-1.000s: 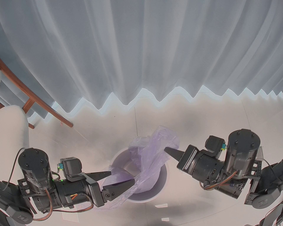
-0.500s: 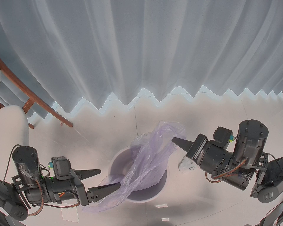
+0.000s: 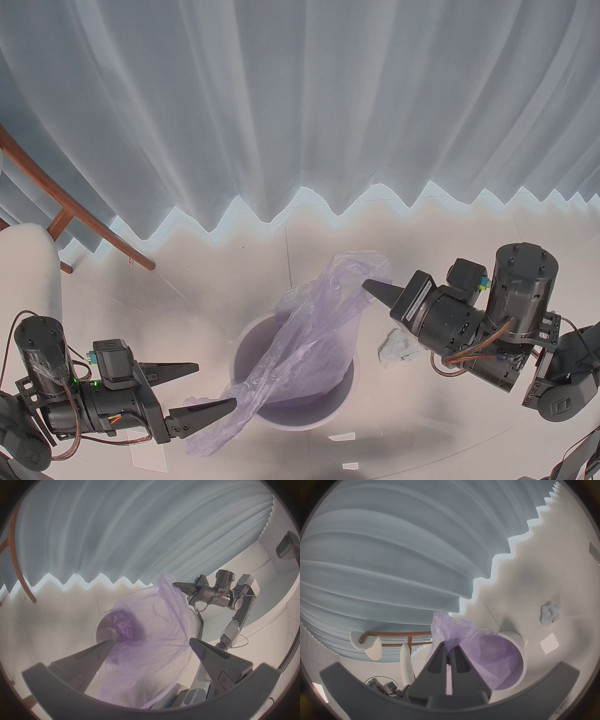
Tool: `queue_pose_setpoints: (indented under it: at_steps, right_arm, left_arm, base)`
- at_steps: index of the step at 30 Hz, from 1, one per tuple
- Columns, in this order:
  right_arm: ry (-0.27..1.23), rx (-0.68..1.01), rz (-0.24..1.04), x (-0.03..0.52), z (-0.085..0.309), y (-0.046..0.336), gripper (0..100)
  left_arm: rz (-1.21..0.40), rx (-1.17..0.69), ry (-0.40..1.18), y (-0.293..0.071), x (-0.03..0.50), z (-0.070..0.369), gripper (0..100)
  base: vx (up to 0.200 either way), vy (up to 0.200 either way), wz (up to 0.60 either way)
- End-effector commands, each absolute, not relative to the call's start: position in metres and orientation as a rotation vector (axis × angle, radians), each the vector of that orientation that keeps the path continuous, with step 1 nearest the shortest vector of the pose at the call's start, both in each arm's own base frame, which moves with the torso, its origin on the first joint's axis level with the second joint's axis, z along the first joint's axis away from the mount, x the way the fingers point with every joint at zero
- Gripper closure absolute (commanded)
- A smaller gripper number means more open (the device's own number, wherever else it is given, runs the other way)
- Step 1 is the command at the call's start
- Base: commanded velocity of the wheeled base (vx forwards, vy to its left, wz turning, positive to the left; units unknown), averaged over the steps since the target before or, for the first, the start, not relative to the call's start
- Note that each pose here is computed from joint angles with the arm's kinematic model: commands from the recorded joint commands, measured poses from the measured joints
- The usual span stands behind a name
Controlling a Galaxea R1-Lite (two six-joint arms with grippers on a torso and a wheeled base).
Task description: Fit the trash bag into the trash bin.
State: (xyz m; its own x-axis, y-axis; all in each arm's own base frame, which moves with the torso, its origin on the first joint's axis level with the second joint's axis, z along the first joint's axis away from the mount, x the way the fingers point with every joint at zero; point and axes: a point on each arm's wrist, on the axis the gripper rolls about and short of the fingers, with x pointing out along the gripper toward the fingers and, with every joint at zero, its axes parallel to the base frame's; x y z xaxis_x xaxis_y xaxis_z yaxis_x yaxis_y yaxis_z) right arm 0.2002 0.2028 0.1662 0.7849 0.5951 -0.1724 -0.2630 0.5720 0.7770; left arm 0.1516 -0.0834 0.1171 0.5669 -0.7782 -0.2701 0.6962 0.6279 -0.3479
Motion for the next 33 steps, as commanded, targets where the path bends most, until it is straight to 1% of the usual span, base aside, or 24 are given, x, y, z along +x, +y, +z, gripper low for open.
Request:
queue_pose_setpoints:
  at_steps: [1,8,10,17,27,33]
  right_arm:
    - [0.438,0.824,0.520,0.205,0.168,0.202,100]
    - [0.433,0.827,0.523,0.206,0.170,0.202,100]
    - [0.428,0.830,0.526,0.206,0.172,0.202,100]
    - [0.422,0.834,0.529,0.204,0.174,0.201,100]
    - [0.425,0.832,0.533,0.203,0.173,0.201,100]
    - [0.426,0.833,0.536,0.200,0.174,0.199,100]
  left_arm:
    - [-0.873,-0.206,0.437,-0.073,0.153,0.111,0]
    - [-0.903,-0.189,0.462,-0.066,0.150,0.105,0]
    - [-0.894,-0.191,0.493,-0.067,0.153,0.099,0]
    - [-0.854,-0.202,0.520,-0.063,0.161,0.093,0]
    - [-0.838,-0.210,0.573,-0.065,0.173,0.082,0]
    - [-0.862,-0.208,0.592,-0.069,0.171,0.078,0]
  base:
    - [0.000,0.000,0.00]
    - [0.000,0.000,0.00]
    - [0.000,0.000,0.00]
    - [0.000,0.000,0.00]
    - [0.000,0.000,0.00]
    - [0.000,0.000,0.00]
